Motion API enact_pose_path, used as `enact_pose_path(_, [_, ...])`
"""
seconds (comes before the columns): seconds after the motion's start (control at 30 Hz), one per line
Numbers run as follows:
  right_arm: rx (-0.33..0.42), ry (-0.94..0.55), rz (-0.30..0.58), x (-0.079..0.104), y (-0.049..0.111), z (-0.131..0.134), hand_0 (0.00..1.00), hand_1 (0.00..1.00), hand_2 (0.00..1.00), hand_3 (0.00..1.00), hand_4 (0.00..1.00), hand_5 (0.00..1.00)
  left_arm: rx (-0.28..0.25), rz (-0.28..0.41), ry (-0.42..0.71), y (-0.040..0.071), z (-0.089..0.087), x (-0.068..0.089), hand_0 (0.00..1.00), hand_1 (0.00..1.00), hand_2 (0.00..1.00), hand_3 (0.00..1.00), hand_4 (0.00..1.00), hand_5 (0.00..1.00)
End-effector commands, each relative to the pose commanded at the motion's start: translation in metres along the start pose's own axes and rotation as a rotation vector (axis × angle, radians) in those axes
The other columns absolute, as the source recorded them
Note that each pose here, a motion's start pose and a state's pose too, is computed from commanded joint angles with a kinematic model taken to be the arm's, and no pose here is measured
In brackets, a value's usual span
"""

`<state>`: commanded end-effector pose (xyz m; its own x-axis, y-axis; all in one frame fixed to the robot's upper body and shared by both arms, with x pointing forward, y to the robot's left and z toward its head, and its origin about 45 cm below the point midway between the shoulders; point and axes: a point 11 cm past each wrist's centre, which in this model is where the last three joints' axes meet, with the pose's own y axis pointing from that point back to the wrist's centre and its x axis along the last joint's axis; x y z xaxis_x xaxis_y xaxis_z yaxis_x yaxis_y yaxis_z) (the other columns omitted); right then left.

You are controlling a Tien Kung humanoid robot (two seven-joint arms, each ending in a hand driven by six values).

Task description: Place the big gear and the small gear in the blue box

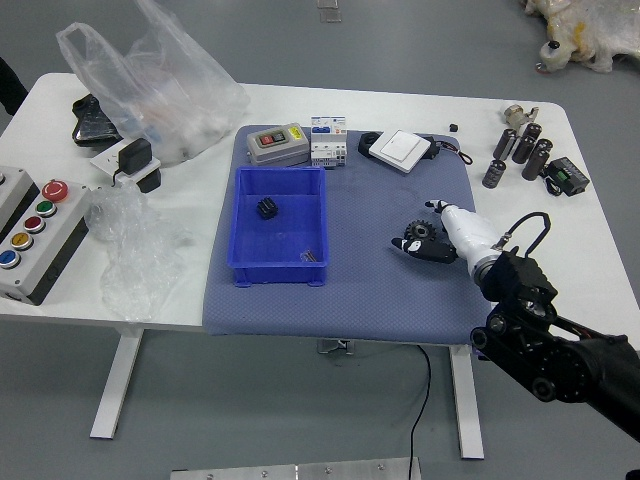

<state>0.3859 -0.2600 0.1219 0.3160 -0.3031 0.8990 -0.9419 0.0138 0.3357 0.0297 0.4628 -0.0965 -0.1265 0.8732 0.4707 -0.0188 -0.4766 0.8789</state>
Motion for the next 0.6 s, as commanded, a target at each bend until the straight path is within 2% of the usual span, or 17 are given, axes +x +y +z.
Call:
enact_pose_path(0.03, [0.001,0.007,-0.006,-0.001,0.000,-0.001,0.381,0.580,0.729,0.835,0.866,0.411,-0.001,0.000,0.000,0.000,0.000,0.000,0.625,0.576,0.548,0.671,0.704,0.276])
enact_pose_path(0.17, [0.010,0.037,-0.014,-0.006,0.001,-0.003,0.381,0.580,0.729,0.835,0.866,0.411,-0.002,0.000,-0.001,0.000,0.001,0.000,0.625,0.576,0.548,0.671,0.704,0.276])
enact_pose_path(0.2, [0.011,0.043,-0.010,-0.006,0.001,-0.004,0.352,0.498,0.512,0.685,0.488,0.208,-0.002,0.000,-0.002,0.000,0.000,0.000,0.625,0.576,0.548,0.671,0.703,0.276])
enact_pose_path(0.4, [0.007,0.045,0.026,-0.001,0.000,-0.003,0.352,0.498,0.512,0.685,0.488,0.208,-0.002,0.001,-0.002,0.000,0.000,0.000,0.625,0.576,0.548,0.671,0.703,0.276])
enact_pose_path(0.43, [0.006,0.041,0.032,0.000,0.000,-0.003,0.310,0.450,0.410,0.589,0.501,0.056,-0.002,0.000,-0.002,0.000,0.000,0.000,0.624,0.576,0.548,0.671,0.704,0.276])
enact_pose_path(0.6, [0.009,0.016,0.063,0.007,0.000,-0.004,0.310,0.450,0.410,0.589,0.501,0.056,-0.002,0.000,-0.003,0.000,0.000,0.000,0.624,0.576,0.548,0.671,0.704,0.276])
